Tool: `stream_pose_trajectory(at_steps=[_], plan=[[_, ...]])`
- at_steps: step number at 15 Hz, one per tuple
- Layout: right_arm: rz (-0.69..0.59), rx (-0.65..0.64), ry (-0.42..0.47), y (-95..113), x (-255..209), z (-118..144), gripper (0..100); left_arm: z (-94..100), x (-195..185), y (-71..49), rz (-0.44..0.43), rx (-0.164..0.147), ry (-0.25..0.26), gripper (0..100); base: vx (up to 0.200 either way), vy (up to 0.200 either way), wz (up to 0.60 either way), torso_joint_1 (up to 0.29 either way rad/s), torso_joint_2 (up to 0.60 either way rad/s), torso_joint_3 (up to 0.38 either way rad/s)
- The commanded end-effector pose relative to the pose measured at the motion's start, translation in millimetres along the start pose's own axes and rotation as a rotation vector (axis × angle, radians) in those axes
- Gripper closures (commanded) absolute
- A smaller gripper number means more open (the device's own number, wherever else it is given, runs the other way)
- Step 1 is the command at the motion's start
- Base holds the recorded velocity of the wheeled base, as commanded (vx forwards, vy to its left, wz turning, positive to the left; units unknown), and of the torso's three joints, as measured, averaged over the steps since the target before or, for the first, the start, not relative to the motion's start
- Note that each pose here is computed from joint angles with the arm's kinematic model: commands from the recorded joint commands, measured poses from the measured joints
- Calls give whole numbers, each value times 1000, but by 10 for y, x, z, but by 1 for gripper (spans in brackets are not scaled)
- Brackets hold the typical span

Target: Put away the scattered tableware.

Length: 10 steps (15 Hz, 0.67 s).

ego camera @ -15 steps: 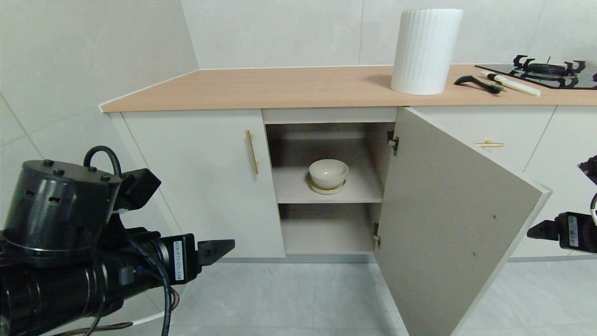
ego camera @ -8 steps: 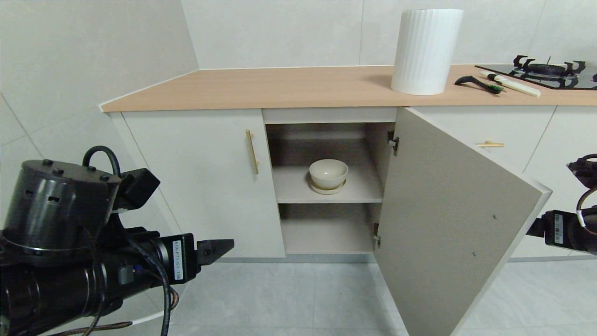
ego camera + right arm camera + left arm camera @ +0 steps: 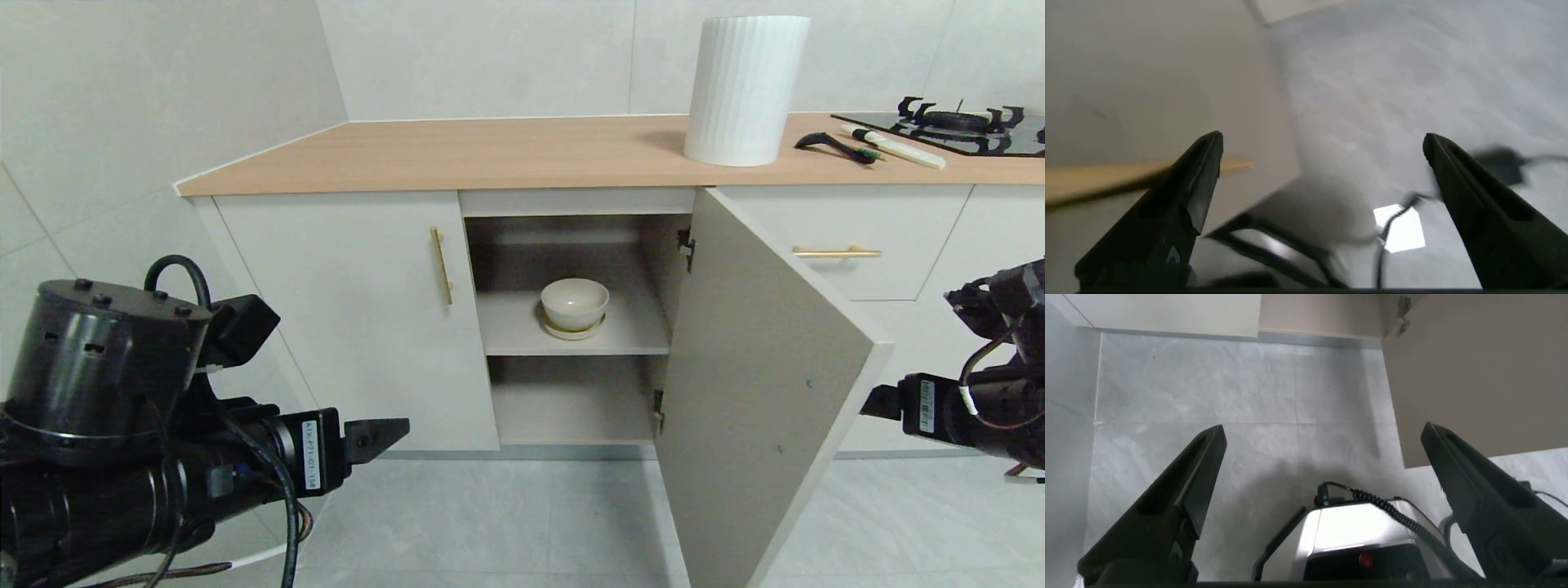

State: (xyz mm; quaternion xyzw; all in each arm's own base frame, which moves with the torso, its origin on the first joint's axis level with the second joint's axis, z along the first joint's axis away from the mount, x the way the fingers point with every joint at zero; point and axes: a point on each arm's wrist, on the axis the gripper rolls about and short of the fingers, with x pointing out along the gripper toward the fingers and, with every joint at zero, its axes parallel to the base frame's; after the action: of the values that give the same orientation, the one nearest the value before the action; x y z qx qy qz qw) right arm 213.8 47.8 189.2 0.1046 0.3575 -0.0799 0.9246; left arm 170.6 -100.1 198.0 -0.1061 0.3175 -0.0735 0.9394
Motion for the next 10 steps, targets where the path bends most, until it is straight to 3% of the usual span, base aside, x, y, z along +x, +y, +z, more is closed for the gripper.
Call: stream_pose_trajectory(at_steps=[1,4,10], plan=[[39,-18,6,121,19,-38,0,-1,6,-2,1,-1,2,0,0,0,0,0,0,0],[105,-66,8,352,98,-88,0,10,-4,-1,-1,-4,-4,0,0,0,0,0,0,0],[269,-196,20,1015,470,78,0,-1,18,-1,5,0,5,0,0,0,0,0,0,0]])
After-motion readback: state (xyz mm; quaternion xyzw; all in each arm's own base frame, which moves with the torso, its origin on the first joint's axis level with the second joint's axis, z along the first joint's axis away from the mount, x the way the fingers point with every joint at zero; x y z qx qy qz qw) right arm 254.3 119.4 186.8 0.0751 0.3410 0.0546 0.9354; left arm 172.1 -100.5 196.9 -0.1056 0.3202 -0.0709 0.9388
